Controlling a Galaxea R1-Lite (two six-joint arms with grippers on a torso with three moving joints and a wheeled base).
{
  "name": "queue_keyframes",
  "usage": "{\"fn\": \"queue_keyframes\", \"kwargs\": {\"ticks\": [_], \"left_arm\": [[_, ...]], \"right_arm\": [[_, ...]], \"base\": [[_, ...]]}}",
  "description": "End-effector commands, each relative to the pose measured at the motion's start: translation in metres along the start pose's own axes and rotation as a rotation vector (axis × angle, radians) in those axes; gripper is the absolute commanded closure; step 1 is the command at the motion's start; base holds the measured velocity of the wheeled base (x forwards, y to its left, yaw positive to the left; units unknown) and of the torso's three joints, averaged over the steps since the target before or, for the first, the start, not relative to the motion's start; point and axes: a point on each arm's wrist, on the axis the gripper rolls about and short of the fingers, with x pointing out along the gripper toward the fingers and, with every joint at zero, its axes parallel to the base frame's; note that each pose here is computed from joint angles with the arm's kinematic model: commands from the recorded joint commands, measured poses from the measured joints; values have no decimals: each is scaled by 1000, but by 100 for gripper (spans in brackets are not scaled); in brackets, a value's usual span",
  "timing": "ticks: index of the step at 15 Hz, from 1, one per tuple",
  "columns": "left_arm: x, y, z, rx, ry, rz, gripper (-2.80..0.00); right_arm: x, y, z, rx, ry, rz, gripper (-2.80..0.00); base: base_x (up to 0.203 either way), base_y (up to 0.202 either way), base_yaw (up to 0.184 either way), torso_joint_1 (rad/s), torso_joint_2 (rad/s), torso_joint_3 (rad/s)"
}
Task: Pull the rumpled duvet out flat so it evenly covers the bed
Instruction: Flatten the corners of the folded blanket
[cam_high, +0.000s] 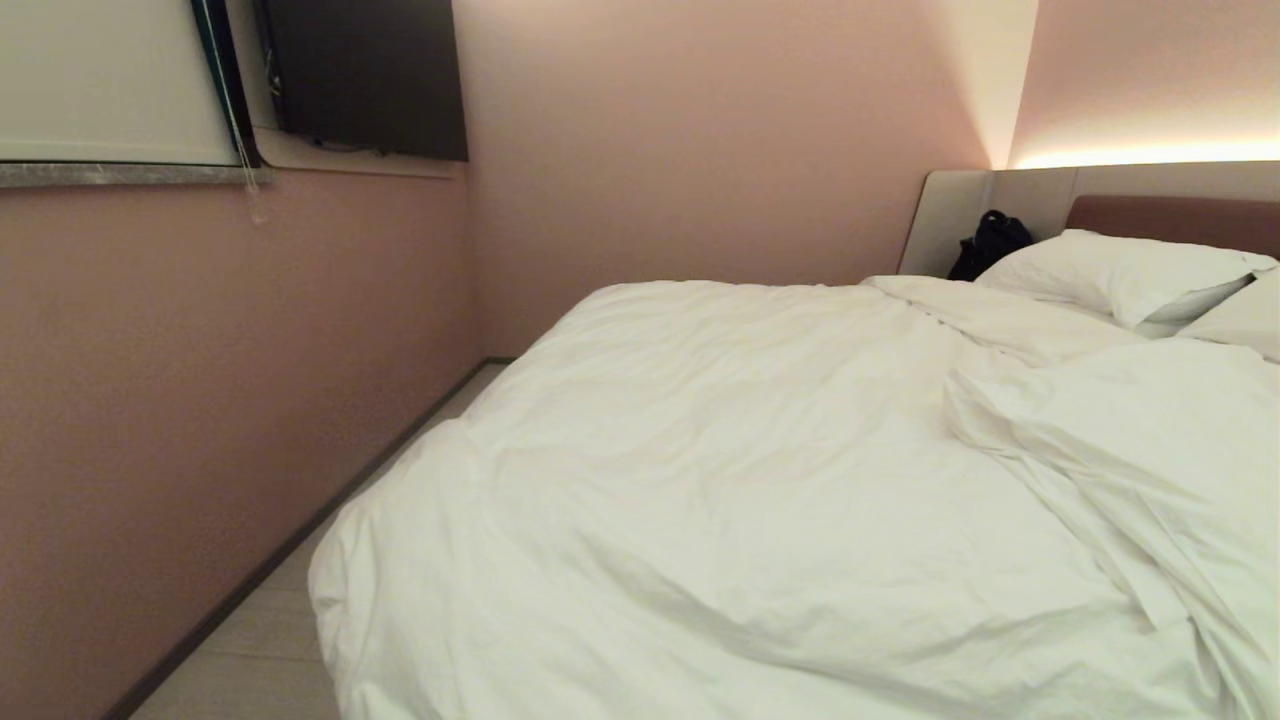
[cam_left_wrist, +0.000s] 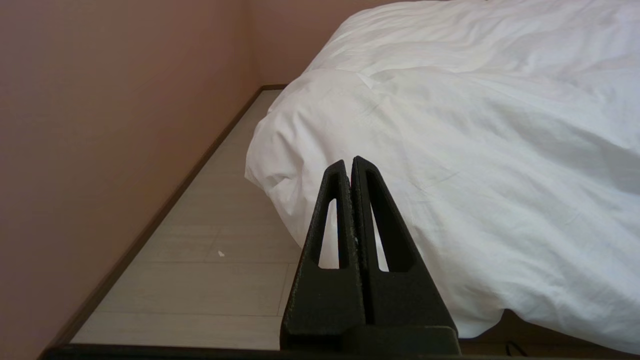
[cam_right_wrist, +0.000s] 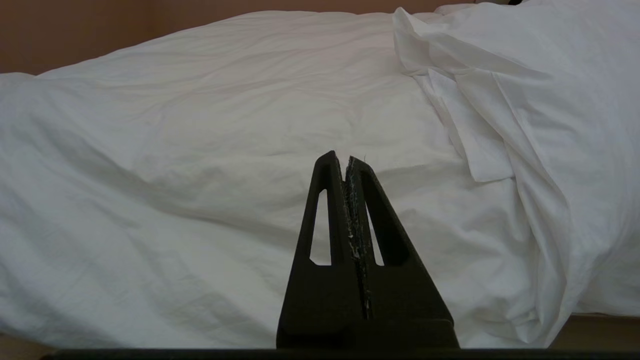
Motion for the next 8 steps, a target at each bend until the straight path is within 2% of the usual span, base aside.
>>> {"fn": "queue_keyframes", "kwargs": {"ticks": [1,8], "left_arm": [[0,0,0,-1,0,0,0],[0,0,0,1,0,0,0]], "right_arm": [[0,0,0,0,0,1,0],[0,0,0,-2,0,1,0]], "base": [[0,0,0,0,0,0],[0,0,0,0,0,0]]}}
